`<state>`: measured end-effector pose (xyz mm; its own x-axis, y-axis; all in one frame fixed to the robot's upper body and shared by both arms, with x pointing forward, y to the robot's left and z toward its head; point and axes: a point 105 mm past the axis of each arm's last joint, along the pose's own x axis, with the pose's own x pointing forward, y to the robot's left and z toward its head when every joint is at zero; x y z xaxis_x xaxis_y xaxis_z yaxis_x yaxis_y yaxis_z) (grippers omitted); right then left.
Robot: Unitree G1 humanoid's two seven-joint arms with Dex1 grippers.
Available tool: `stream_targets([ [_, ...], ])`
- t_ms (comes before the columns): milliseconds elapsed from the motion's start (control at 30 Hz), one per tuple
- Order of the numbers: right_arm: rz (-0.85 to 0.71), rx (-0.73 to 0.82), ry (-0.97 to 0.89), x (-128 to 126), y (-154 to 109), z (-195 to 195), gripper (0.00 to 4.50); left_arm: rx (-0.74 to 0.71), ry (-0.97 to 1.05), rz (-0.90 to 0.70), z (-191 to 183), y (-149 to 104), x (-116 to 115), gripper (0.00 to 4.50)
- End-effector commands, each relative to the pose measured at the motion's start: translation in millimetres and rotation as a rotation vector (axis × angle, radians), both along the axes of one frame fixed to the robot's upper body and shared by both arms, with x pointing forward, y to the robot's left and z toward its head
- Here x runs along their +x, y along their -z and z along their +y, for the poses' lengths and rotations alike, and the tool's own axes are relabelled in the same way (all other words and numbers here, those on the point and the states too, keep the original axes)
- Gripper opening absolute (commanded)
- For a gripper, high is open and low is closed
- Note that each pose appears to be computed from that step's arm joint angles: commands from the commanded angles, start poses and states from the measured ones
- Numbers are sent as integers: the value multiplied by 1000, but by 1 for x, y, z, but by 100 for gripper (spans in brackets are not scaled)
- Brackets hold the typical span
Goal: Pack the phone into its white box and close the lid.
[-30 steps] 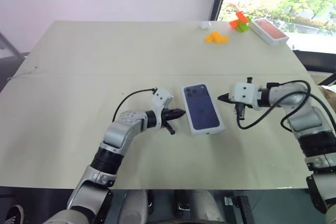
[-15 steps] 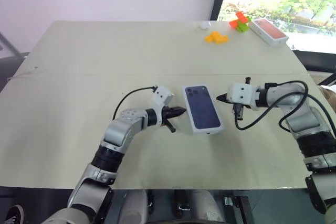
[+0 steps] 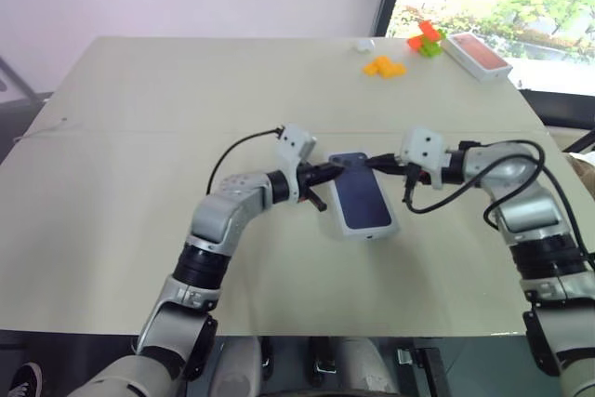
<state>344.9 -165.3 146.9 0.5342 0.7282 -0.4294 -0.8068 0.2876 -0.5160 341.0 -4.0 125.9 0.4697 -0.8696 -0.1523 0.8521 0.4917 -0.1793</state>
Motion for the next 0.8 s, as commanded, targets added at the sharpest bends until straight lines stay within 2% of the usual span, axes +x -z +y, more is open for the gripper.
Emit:
stream_targets([
  [33,-13,-15,0,-5,12,3,2,47,-14,4,-2,14,-1,0],
  [167,10,-57,-8,-14,32,2,2,76,2,9,-1,25,-6,0],
  [300,3,-45,-3,-13,26,1,2,80,-3,4,4,24,-5,0],
  [433,-101,25,39,7,-11,1,2,50,-63,-40,13,5,10,0],
  [567,-175,81,81,22,-27,6,2,14,-165,-86,18,-12,30,0],
  [667,-199,44,101,30,-19,9,2,13,-216,-90,20,-14,40,0],
  [800,-203,-77,132,36,5,8,2,83,-220,-76,19,2,42,0],
])
